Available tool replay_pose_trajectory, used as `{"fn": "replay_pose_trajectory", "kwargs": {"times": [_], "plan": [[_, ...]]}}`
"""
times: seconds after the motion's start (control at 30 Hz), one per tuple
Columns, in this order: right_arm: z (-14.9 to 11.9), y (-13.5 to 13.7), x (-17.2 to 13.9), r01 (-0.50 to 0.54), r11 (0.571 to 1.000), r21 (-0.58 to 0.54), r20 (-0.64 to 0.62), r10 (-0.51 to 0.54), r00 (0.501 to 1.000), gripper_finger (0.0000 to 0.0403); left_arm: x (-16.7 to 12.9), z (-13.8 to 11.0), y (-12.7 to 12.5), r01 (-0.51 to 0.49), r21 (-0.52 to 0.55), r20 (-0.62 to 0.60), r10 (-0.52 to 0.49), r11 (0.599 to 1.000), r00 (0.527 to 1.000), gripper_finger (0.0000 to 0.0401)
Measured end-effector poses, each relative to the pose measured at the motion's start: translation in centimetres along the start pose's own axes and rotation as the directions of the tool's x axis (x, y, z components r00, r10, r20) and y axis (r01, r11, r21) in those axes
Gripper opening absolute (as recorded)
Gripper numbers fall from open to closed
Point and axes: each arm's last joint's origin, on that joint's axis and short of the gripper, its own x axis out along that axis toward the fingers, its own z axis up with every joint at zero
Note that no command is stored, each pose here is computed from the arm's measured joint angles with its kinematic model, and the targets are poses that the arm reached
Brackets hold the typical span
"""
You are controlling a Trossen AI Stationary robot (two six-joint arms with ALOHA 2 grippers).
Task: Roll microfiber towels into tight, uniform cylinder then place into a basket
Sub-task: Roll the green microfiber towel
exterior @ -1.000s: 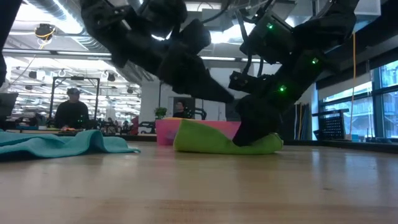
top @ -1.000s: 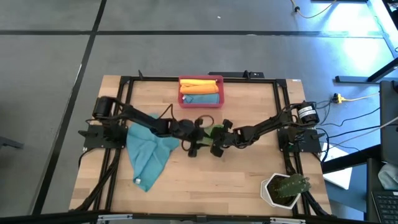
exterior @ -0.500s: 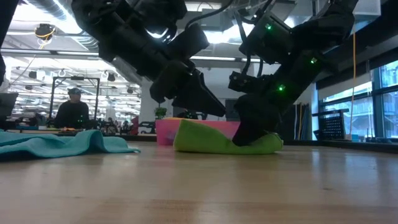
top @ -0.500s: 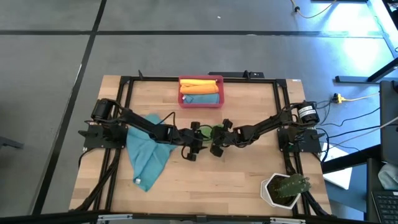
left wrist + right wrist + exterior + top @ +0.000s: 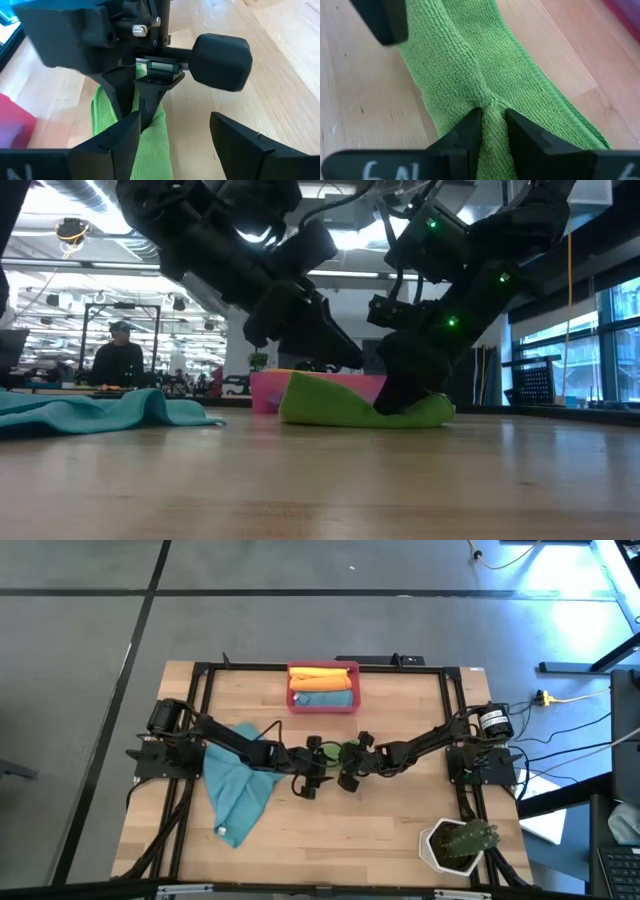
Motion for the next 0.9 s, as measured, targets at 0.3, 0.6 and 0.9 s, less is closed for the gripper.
{"fn": "replay_pose_trajectory", "kwargs": {"times": [0.3, 0.6, 0.9], "plan": [[0.0, 0.0, 0.0, -0.005, 1.000, 0.001, -0.003, 0.005, 1.000, 0.0094, 1.9, 0.6, -0.8, 0.016, 0.000, -0.045, -0.016, 1.000, 0.999, 0.0227], [0.0, 0.0, 0.0, -0.006, 1.000, 0.002, -0.005, 0.006, 1.000, 0.0094, 2.3, 0.3, -0.9, 0.021, 0.039, -0.131, -0.016, 0.999, 0.991, 0.0226], [0.0, 0.0, 0.0, -0.015, 1.000, 0.023, -0.011, 0.015, 1.000, 0.0094, 3.9, -1.9, -1.2, -0.025, 0.118, -0.212, 0.049, 0.993, 0.976, 0.0224]]}}
